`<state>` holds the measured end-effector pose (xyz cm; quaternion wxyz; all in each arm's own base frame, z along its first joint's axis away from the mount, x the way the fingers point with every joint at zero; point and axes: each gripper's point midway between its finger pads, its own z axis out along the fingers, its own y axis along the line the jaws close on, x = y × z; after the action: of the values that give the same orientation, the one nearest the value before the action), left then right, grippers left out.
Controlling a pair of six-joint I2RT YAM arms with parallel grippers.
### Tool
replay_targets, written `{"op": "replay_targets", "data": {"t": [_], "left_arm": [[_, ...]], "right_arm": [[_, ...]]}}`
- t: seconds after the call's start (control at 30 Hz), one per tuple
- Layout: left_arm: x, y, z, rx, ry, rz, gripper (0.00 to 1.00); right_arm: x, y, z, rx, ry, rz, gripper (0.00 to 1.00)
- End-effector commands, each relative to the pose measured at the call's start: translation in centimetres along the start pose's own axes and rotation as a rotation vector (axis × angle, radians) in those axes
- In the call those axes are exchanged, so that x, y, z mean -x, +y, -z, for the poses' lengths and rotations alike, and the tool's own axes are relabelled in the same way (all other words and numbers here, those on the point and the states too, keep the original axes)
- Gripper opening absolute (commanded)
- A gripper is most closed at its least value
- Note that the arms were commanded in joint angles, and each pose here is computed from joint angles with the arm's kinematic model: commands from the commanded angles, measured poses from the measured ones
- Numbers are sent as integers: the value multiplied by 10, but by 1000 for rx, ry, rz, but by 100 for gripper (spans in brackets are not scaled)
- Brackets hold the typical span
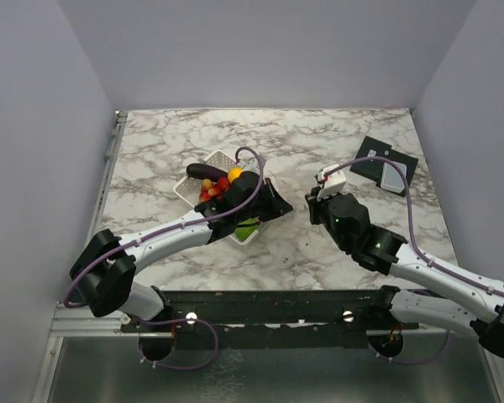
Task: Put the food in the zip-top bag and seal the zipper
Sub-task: Open the zipper of the food storage bag.
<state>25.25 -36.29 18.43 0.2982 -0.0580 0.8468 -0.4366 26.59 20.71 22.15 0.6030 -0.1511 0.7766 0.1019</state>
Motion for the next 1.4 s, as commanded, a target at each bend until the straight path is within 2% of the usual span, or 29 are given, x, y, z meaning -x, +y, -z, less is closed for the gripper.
{"op": "replay_targets", "data": {"t": [0.0,0.53,0.97,1.37], "left_arm": [[0,-5,0,-29,16,-73,0],[7,11,11,94,42,-245,0],[38,46,25,341,-54,-366,0],[57,40,36,389,-94,-428,0]], "right_arm": [[22,-12,10,-58,-52,-37,1],[66,-29,32,-114,-115,-39,1],[76,-21,35,-102,-122,-29,1],[80,-9,34,-98,-122,-14,1]]}}
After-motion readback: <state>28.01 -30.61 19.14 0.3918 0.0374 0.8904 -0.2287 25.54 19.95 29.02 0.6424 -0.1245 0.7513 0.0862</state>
